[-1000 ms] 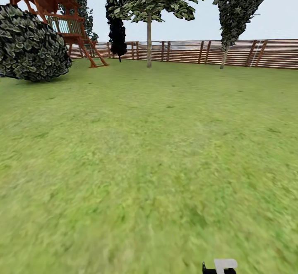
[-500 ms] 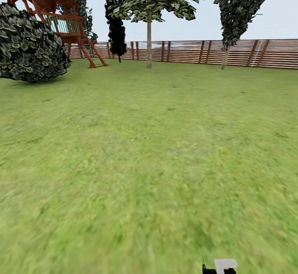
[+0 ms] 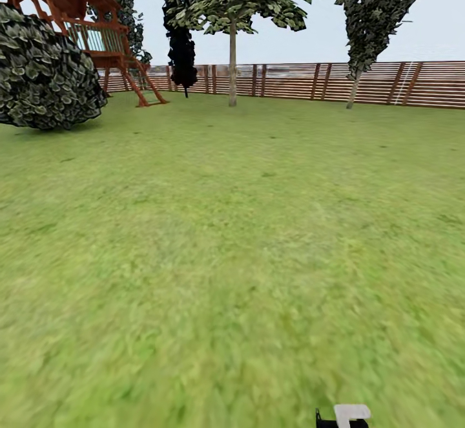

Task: In the garden, pick up the pesticide atomizer on the floor and spray pesticide onto both trees until each tree trunk is fully covered.

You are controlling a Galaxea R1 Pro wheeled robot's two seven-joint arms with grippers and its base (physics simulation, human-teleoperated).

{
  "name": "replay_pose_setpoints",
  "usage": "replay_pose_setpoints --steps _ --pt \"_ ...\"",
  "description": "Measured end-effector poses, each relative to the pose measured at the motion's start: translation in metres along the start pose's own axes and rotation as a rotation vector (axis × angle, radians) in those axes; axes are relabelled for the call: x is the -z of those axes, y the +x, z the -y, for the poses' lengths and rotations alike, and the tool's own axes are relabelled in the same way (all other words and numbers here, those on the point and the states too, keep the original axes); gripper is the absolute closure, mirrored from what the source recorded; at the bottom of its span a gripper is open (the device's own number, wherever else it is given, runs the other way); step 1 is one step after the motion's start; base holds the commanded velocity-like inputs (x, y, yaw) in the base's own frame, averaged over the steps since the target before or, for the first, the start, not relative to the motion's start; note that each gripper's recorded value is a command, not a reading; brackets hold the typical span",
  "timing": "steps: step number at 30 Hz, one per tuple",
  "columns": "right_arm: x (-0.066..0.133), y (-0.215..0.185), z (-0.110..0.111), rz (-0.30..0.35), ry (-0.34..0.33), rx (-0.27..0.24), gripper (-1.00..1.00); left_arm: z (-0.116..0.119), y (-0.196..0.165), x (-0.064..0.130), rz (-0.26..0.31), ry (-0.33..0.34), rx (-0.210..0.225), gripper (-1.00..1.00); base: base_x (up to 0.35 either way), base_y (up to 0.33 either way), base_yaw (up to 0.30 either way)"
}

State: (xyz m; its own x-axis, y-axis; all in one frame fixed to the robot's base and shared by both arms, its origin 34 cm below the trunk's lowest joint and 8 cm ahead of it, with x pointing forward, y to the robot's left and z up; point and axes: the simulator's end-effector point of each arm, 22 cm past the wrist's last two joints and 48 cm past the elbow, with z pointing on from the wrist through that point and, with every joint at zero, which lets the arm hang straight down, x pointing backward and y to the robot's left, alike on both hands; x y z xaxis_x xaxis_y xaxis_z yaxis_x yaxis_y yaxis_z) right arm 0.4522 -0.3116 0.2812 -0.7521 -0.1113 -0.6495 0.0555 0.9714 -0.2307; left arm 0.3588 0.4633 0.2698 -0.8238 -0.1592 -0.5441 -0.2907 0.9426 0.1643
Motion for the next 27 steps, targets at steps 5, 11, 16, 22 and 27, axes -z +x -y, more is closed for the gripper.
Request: replay_pose_setpoints --steps 5,11,16,22,27 --pt "0.0 0.0 0.0 0.0 0.0 0.0 -1.0 -0.0001 0.0004 0.0001 -0.001 0.0 0.0 1.0 0.339 0.0 0.0" --pt "0.0 0.0 0.0 0.0 0.0 0.0 -1.0 -0.0005 0.0012 0.0003 -0.002 -0.002 0.0 1.0 0.339 0.0 0.0" --pt "0.0 0.0 0.0 0.0 0.0 0.0 -1.0 -0.0005 0.0007 0.0002 -0.001 -0.002 0.001 1.0 0.339 0.0 0.0" --pt "0.0 0.0 0.0 0.0 0.0 0.0 -1.0 -0.0005 0.0012 0.0003 -0.002 -0.002 0.0 1.0 0.339 0.0 0.0" --pt "0.0 0.0 0.0 0.0 0.0 0.0 -1.0 -0.0003 0.0009 0.0002 -0.002 -0.001 0.0 1.0 0.339 0.0 0.0"
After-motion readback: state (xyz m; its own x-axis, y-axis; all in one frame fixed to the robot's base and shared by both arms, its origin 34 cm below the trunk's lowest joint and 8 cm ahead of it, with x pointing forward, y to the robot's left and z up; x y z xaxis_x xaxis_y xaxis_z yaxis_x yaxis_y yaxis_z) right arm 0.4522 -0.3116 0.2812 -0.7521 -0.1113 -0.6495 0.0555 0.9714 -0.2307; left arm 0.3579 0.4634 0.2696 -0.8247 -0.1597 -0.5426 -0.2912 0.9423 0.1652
